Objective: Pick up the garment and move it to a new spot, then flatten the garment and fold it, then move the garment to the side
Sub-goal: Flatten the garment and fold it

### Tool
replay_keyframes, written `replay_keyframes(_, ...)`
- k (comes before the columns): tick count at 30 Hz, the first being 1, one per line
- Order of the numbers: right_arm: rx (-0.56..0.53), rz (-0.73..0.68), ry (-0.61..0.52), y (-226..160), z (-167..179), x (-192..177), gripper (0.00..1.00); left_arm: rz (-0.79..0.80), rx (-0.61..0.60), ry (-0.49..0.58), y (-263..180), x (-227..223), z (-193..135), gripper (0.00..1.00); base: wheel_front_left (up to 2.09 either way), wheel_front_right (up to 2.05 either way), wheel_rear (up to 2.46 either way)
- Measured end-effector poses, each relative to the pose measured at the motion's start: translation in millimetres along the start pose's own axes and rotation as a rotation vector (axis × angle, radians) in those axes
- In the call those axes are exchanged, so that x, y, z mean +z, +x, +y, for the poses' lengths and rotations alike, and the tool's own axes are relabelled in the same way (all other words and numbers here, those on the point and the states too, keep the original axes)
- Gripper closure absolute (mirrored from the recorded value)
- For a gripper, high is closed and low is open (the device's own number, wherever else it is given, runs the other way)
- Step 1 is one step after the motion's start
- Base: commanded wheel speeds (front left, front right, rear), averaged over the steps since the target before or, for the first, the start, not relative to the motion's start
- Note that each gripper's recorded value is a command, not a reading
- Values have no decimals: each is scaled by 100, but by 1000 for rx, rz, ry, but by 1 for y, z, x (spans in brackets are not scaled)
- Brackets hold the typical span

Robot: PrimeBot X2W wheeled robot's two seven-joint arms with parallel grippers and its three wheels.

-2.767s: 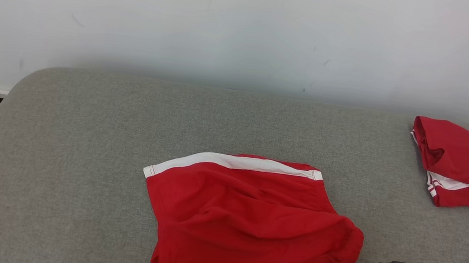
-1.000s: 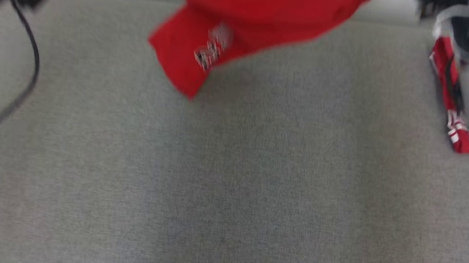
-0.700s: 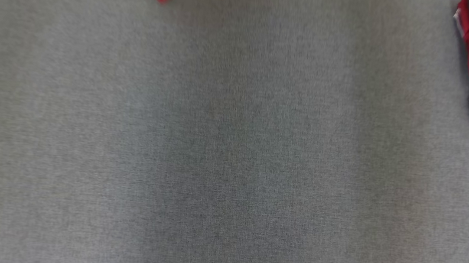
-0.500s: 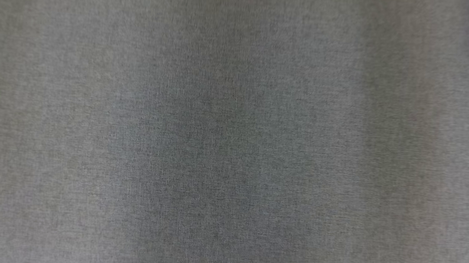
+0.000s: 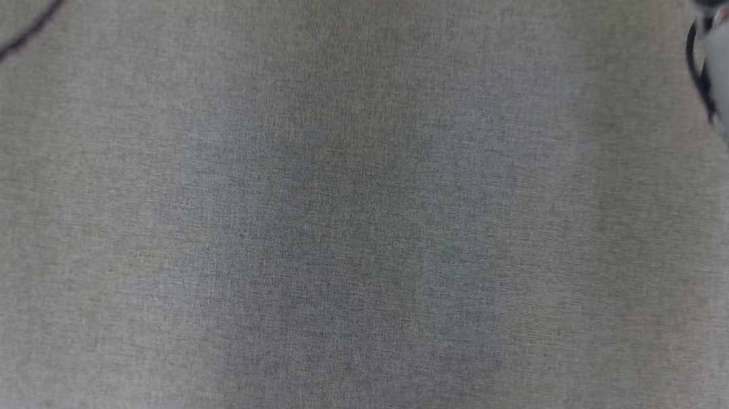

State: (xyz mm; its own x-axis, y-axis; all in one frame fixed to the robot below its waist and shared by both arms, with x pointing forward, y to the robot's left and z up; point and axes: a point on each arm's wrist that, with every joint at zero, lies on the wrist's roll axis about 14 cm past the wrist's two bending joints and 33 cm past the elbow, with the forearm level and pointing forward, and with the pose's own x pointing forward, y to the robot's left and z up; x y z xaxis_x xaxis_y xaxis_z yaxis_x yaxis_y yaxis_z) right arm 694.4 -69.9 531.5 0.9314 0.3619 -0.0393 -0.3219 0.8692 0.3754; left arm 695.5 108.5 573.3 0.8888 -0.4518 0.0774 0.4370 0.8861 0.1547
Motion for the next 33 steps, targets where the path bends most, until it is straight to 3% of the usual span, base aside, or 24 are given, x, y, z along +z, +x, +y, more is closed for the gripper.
replay_keyframes(14,62,72,71,-70,11,-24,100,-13,-37,-103,-69,-4,-39,100,0,0,0)
replay_keyframes(24,81,139,138,-140,24,-46,100,10,18,-188,-142,-9,-63,100,0,0,0)
replay_keyframes(33,56,196,188,-206,26,-74,100,87,25,-242,-210,-27,-105,100,0,0,0)
